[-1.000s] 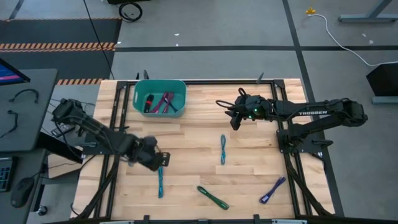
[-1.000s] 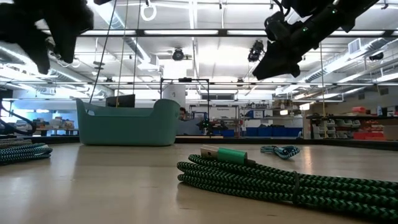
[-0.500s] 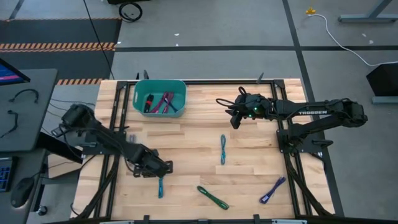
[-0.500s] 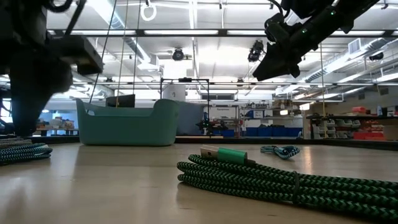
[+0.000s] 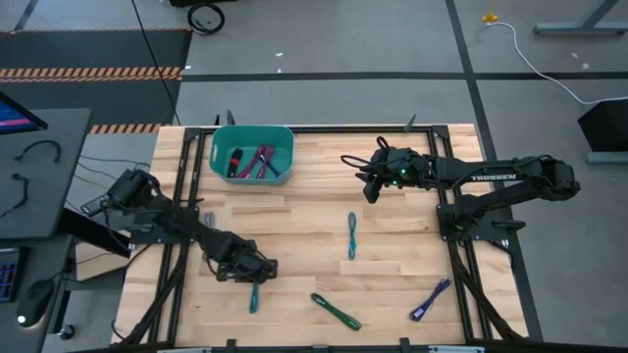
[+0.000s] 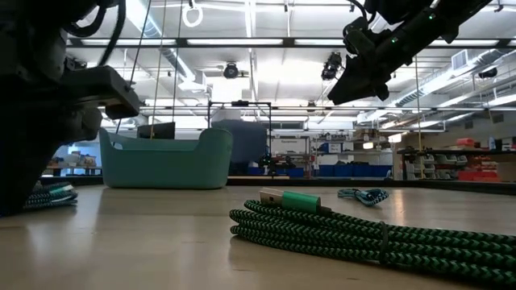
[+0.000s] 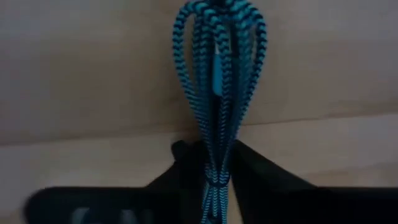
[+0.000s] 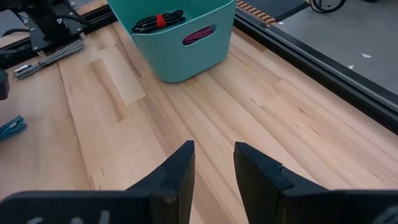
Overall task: Pick and place USB-C Cables
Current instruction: Put the left blue USB charger cable into the green bin, then put the black and white USB charger cable into the green bin
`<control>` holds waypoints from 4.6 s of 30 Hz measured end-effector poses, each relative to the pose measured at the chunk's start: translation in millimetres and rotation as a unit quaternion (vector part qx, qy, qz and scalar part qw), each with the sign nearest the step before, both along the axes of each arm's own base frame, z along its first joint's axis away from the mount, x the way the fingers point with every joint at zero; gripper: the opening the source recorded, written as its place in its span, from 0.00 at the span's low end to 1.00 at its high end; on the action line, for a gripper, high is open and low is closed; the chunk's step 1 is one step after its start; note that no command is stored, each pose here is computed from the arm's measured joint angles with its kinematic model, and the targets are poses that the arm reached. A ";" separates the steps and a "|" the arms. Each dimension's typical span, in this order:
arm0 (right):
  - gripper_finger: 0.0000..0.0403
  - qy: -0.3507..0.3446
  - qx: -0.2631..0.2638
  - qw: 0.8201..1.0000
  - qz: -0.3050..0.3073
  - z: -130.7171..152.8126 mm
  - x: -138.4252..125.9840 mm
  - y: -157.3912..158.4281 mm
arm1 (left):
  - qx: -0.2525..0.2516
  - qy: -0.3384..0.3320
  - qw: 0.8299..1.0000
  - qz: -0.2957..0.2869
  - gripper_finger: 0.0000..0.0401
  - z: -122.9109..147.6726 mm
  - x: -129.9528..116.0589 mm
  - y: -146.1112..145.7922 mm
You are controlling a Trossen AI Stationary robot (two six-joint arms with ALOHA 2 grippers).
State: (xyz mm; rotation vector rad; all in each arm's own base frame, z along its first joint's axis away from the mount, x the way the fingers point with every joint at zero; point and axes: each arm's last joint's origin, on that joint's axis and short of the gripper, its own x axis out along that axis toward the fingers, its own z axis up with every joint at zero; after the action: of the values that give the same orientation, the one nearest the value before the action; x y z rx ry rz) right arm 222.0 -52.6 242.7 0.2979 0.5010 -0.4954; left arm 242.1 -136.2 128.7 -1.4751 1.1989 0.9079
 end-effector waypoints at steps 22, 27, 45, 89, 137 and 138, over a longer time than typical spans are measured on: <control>0.29 0.000 0.001 1.000 0.000 0.0 0.0 0.0 | 0.451 -0.017 0.889 -0.079 0.07 211.8 18.8 162.1; 0.29 -0.007 0.014 1.000 -0.008 0.0 0.0 0.0 | 0.494 0.046 0.861 -0.109 0.06 241.0 3.3 230.0; 0.29 -0.026 0.054 0.998 -0.035 0.0 0.1 0.3 | 0.360 0.109 0.921 -0.099 0.10 107.6 -37.7 303.8; 0.29 -0.017 0.037 0.999 -0.020 0.0 0.1 0.4 | 0.305 0.101 0.934 -0.155 0.37 208.5 -32.9 147.0; 0.29 -0.139 0.105 0.973 -0.150 10.8 4.0 -5.6 | 0.042 0.176 0.980 -0.077 0.44 -4.4 -88.0 118.8; 0.29 -0.141 0.108 0.972 -0.152 10.8 4.0 -5.6 | 0.041 0.163 0.981 -0.093 0.43 -1.9 -84.3 117.7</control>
State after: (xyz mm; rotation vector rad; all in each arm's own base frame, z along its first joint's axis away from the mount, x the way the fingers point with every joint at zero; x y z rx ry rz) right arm 226.0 -58.2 253.5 0.6513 0.2305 -0.6843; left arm 157.8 -18.6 126.9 -1.1541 1.4910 1.0833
